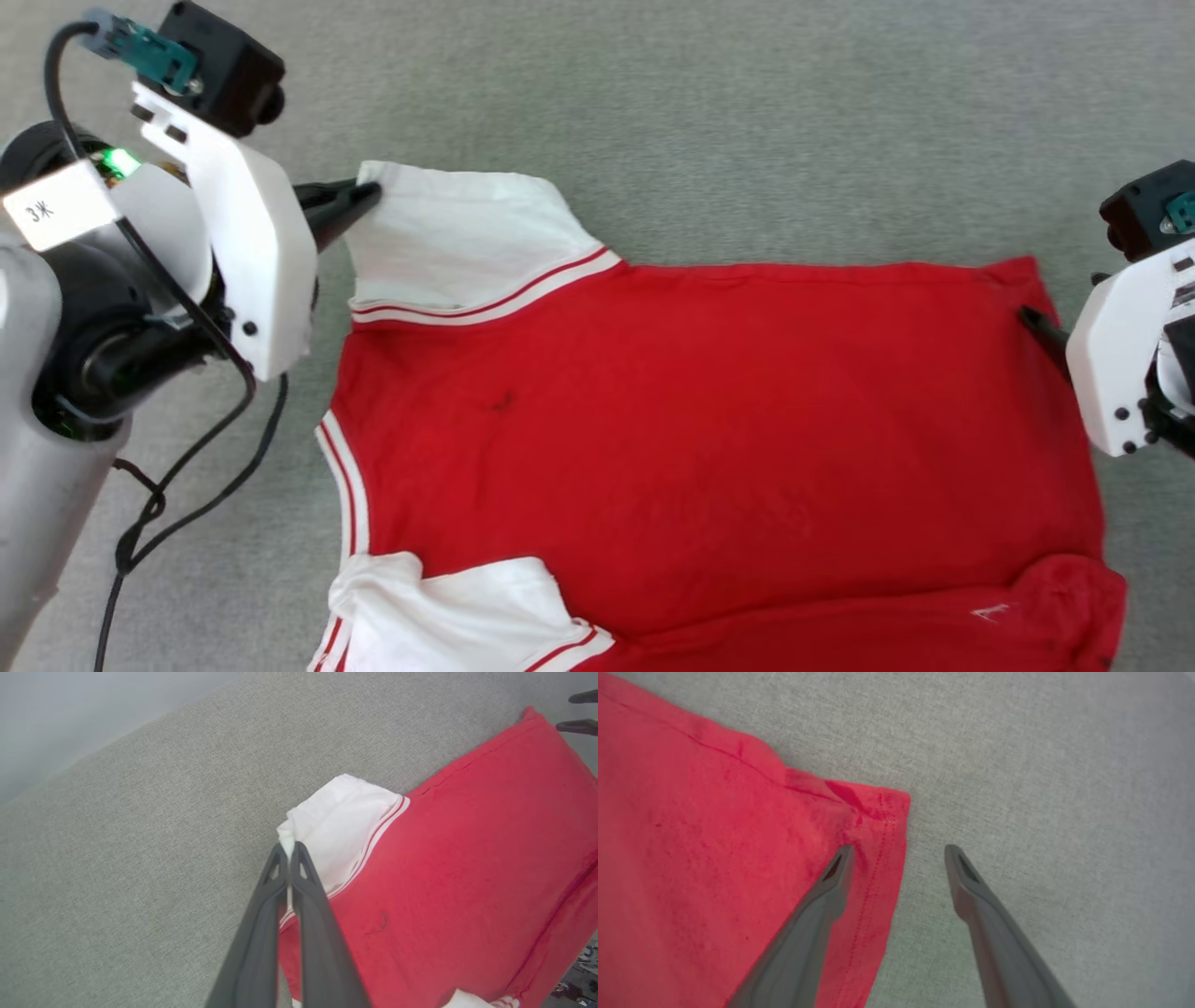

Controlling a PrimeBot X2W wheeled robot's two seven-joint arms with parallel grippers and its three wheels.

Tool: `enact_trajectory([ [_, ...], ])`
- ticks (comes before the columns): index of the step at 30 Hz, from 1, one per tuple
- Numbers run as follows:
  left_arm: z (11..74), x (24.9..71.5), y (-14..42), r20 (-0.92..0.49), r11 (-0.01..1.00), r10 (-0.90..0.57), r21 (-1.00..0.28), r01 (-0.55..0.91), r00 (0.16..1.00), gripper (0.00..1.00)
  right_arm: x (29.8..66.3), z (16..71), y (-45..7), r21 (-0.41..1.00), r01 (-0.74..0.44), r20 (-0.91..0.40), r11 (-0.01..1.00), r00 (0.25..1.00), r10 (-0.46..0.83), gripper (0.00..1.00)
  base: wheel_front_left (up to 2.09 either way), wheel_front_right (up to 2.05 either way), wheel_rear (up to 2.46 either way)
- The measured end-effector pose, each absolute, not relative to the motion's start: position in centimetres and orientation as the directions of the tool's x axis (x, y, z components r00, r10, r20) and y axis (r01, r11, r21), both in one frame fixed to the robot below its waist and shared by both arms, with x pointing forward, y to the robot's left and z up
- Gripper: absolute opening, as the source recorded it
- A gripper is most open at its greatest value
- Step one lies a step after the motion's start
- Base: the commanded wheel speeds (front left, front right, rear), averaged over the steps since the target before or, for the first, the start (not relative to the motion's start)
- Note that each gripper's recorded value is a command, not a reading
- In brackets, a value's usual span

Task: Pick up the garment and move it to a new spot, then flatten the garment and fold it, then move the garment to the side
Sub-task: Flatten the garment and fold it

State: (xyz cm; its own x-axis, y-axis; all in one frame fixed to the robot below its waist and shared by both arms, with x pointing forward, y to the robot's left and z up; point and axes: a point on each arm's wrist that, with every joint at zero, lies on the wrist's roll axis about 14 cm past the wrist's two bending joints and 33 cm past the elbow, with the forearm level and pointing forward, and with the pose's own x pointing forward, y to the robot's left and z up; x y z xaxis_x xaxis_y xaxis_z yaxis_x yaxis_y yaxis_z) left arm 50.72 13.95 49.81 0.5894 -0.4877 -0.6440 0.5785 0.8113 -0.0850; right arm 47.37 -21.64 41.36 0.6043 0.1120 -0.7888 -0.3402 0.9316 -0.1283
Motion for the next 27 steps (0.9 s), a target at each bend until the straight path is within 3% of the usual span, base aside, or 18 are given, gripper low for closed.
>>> enact_trajectory([
  [4, 49.6, 49.6, 14.1, -0.64, 0.806, -0.498, -0.094, 0.584, 0.585, 0.0, 47.7, 39.6, -22.0, -0.157, -0.38, -0.85, 0.912, 0.522, 0.071, 1.0, 0.0, 0.0, 0.0],
  [17, 48.2, 48.0, 15.4, -0.648, 0.819, -0.486, -0.104, 0.565, 0.586, 0.0, 48.1, 35.6, -20.9, -0.16, -0.499, -0.93, 0.852, 0.366, 0.04, 1.0, 0.0, 0.0, 0.0],
  [18, 48.1, 48.0, 15.5, -0.648, 0.821, -0.484, -0.105, 0.561, 0.588, 0.0, 48.1, 35.4, -20.9, -0.154, -0.5, -0.934, 0.852, 0.355, 0.04, 0.54, 0.0, 0.0, 0.0],
  [19, 48.1, 48.0, 15.6, -0.647, 0.823, -0.482, -0.105, 0.558, 0.591, 0.0, 48.0, 35.2, -20.8, -0.147, -0.502, -0.937, 0.852, 0.346, 0.043, 0.19, 0.0, 0.0, 0.0],
  [20, 48.0, 48.0, 15.7, -0.646, 0.826, -0.48, -0.105, 0.554, 0.594, 0.0, 47.9, 35.1, -20.8, -0.141, -0.503, -0.94, 0.853, 0.339, 0.045, 0.0, 0.0, 0.0, 0.0],
  [27, 48.1, 47.7, 16.5, -0.635, 0.842, -0.466, -0.102, 0.53, 0.616, 0.0, 48.0, 35.4, -20.5, -0.11, -0.472, -0.927, 0.875, 0.367, 0.081, 0.0, 0.0, 0.0, 0.0],
])
